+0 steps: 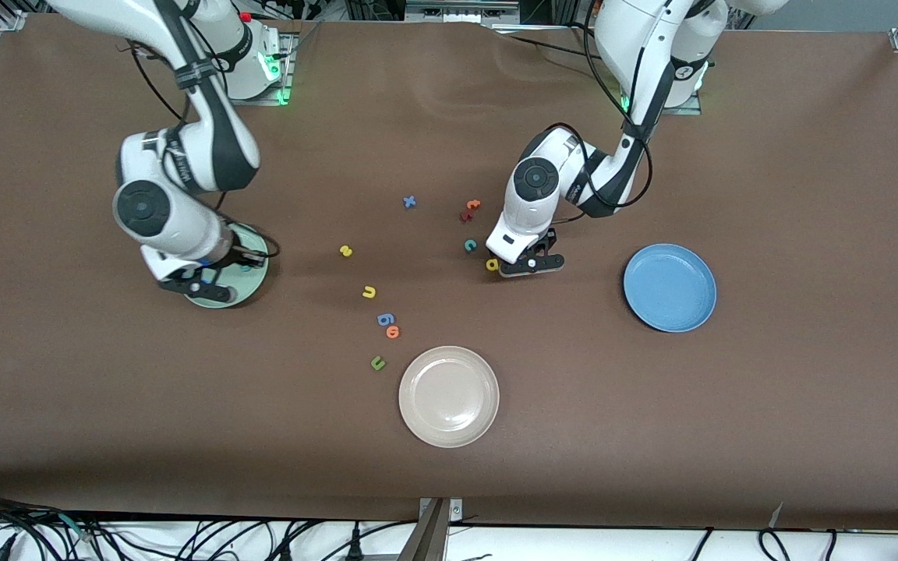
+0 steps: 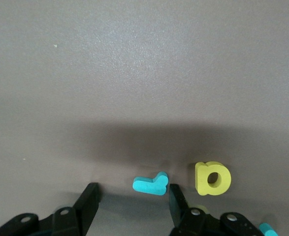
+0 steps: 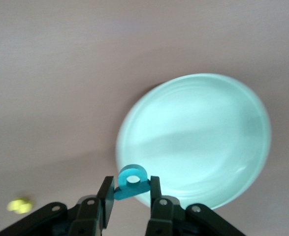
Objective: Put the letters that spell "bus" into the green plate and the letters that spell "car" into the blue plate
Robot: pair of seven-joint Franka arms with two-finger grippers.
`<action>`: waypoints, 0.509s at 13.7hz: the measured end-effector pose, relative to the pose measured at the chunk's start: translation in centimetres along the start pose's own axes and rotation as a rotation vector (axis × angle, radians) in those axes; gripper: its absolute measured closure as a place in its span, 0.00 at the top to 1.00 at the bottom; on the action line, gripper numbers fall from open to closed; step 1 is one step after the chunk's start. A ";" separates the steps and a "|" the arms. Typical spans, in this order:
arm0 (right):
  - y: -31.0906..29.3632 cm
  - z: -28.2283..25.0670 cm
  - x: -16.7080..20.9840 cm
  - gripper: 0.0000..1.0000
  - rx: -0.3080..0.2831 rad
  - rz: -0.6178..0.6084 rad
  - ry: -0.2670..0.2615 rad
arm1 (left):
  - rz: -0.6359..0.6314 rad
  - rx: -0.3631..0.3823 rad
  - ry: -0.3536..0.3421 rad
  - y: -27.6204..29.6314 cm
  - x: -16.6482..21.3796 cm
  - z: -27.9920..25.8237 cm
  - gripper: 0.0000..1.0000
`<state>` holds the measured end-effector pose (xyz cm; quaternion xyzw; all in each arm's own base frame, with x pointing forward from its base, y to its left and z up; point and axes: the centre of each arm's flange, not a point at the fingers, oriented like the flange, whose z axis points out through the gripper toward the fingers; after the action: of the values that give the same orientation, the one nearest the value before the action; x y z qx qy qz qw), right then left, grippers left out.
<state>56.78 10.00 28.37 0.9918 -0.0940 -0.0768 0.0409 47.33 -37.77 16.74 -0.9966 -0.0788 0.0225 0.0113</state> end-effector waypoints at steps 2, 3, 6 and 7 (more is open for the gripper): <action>3.4 1.4 0.9 0.33 -0.018 -0.027 -0.024 | -0.001 -0.002 0.002 0.2 0.2 -0.1 0.67; 4.5 2.4 1.1 0.33 -0.027 -0.041 -0.040 | -0.001 -0.002 0.002 0.3 0.3 -0.1 0.65; 6.6 5.8 1.8 0.33 -0.050 -0.066 -0.090 | -0.002 -0.003 0.002 0.5 0.4 -0.3 0.57; 7.2 6.9 2.0 0.33 -0.053 -0.078 -0.101 | -0.001 -0.004 0.003 0.6 0.4 -0.3 0.54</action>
<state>56.29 2.10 21.99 0.9881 -0.0550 -0.1310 0.0595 47.82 -38.29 17.03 -0.9966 -0.0794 0.0206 0.0096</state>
